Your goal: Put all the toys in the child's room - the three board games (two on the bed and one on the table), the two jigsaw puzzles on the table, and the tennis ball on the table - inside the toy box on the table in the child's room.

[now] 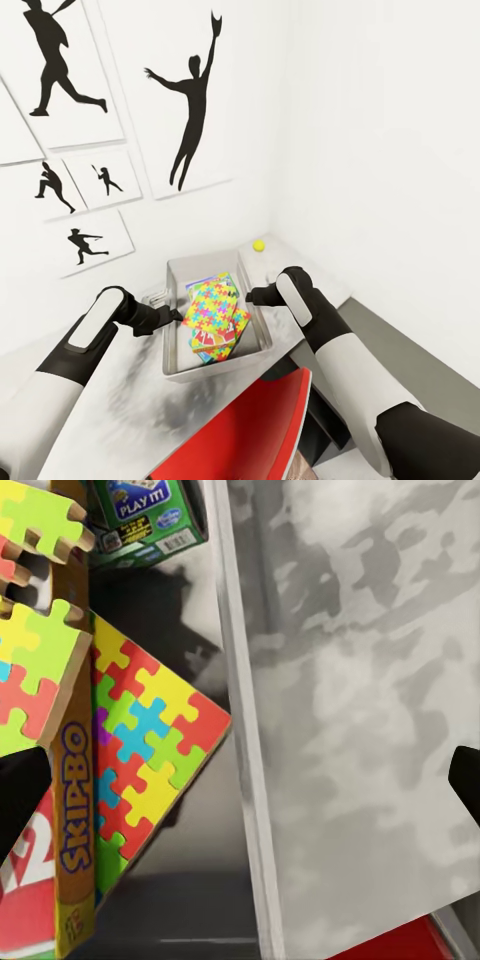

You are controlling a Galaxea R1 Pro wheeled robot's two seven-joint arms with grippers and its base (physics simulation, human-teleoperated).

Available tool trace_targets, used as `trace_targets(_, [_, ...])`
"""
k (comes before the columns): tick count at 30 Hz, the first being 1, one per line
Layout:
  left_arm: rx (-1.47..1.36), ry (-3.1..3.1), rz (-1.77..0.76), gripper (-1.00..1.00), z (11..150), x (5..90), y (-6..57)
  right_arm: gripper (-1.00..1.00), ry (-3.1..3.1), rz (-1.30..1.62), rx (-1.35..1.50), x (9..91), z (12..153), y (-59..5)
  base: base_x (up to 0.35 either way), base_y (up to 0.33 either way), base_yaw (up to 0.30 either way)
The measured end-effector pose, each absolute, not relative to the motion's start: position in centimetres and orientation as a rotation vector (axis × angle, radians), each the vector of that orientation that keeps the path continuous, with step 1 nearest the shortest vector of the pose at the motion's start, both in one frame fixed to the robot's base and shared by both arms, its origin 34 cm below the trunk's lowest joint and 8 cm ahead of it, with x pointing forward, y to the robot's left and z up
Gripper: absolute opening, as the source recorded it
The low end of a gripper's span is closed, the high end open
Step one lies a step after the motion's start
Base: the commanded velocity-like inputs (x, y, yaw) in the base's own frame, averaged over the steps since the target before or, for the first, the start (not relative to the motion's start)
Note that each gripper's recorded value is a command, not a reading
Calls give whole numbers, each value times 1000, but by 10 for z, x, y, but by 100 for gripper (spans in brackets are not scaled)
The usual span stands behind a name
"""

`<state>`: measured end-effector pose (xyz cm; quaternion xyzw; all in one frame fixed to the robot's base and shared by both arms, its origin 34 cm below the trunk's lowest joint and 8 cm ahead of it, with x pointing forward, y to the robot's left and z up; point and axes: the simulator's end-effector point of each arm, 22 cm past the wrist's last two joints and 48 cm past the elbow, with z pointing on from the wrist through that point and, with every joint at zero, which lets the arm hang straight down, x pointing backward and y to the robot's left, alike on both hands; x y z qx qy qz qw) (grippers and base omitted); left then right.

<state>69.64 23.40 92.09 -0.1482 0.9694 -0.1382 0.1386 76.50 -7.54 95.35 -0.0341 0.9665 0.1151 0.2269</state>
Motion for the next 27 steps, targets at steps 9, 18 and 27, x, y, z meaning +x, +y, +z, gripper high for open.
trace_targets(9, [-433, 2816, -397, 100, 913, 695, 234, 100, 2677, 317, -92, 764, 944, -76, 0, 0, 0])
trace_targets(18, [-432, 2816, -399, 100, 912, 695, 234, 100, 2681, 313, -92, 764, 942, -77, 0, 0, 0])
trace_targets(27, [-431, 2815, -402, 100, 913, 696, 234, 100, 2753, 281, -83, 751, 915, -84, 0, 0, 0])
